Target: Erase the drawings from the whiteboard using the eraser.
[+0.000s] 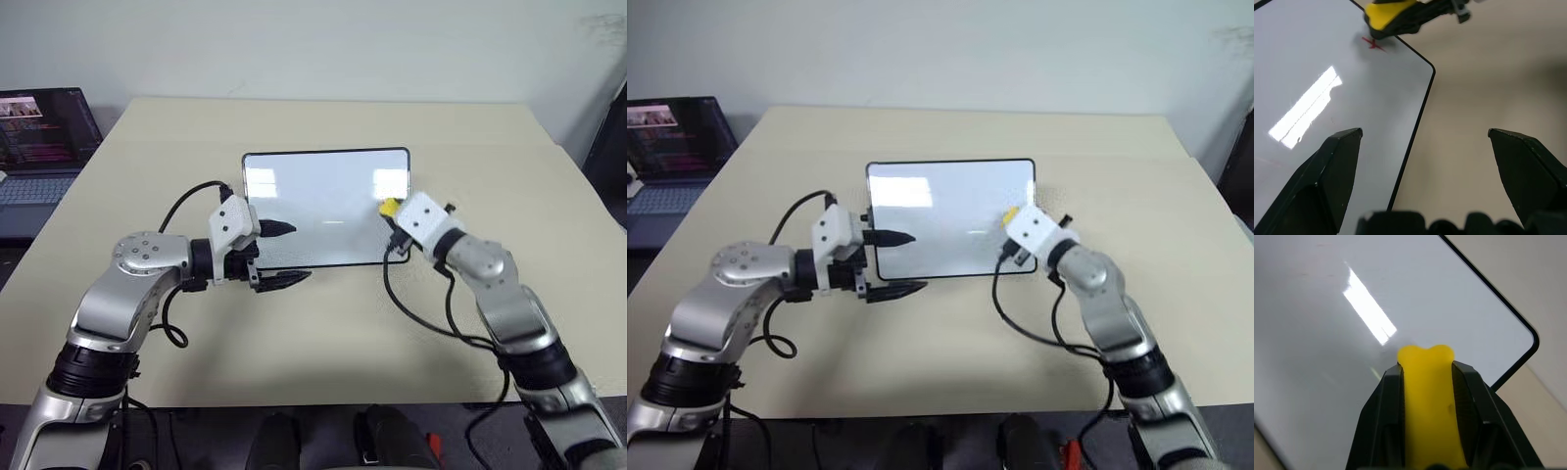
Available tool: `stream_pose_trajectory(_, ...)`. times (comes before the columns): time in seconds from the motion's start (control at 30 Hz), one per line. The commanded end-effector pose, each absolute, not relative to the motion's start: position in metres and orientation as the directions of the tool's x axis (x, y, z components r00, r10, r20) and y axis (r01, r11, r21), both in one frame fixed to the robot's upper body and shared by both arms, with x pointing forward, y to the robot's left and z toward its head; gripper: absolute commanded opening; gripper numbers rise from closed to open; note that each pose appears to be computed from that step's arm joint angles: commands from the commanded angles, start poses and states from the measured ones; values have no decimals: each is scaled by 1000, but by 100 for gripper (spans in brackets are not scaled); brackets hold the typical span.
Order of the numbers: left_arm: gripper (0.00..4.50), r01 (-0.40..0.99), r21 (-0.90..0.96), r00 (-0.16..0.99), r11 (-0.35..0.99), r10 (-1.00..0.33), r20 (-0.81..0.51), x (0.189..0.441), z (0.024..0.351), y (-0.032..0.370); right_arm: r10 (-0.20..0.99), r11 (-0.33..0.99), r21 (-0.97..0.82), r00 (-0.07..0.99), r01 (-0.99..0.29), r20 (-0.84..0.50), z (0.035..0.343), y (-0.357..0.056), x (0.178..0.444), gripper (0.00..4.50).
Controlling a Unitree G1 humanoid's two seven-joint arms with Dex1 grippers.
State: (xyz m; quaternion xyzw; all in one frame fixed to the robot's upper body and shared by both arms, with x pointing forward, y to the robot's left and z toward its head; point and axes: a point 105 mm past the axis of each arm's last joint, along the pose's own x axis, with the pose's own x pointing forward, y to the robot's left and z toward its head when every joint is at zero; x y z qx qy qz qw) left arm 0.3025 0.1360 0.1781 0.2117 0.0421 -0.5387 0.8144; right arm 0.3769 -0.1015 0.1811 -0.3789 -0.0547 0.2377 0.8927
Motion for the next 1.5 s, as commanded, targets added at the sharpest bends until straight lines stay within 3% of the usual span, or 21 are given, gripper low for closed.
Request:
stream_pose_trajectory(0.03, 450, 885, 333, 423, 326, -861, -283, 299, 187, 136, 453, 593, -725, 889, -349, -58, 184, -104, 388, 99)
stream_pose_trajectory(0.3, 450, 879, 332, 437, 343, -857, -274, 298, 189, 137, 474, 506, -660, 818, -556, -326, 131, -113, 373, 99)
stream_pose_trajectory(0.53, 450, 879, 325, 439, 348, -857, -270, 299, 189, 137, 403, 564, -728, 899, -391, -170, 163, -126, 390, 99)
stream_pose_trajectory(0.73, 450, 880, 327, 436, 343, -858, -272, 300, 191, 139, 468, 465, -669, 803, -579, -369, 128, -121, 370, 99)
stream_pose_trajectory(0.97, 450, 879, 326, 438, 347, -859, -267, 299, 190, 140, 468, 525, -745, 870, -412, -152, 171, -109, 389, 99)
stream_pose_trajectory(1.1, 450, 879, 326, 438, 348, -859, -264, 300, 190, 139, 475, 536, -751, 873, -386, -109, 181, -103, 396, 99)
stream_pose_trajectory(1.2, 450, 877, 328, 440, 351, -860, -257, 300, 191, 138, 485, 512, -742, 859, -433, -167, 171, -102, 397, 99)
stream_pose_trajectory(1.3, 450, 876, 330, 443, 353, -860, -255, 300, 192, 138, 494, 458, -679, 799, -574, -342, 140, -108, 386, 99)
stream_pose_trajectory(1.37, 450, 875, 330, 444, 354, -859, -254, 300, 192, 139, 505, 448, -650, 773, -614, -383, 132, -108, 380, 99)
stream_pose_trajectory(1.5, 450, 876, 326, 445, 357, -858, -255, 297, 191, 140, 470, 502, -717, 848, -484, -244, 160, -110, 394, 99)
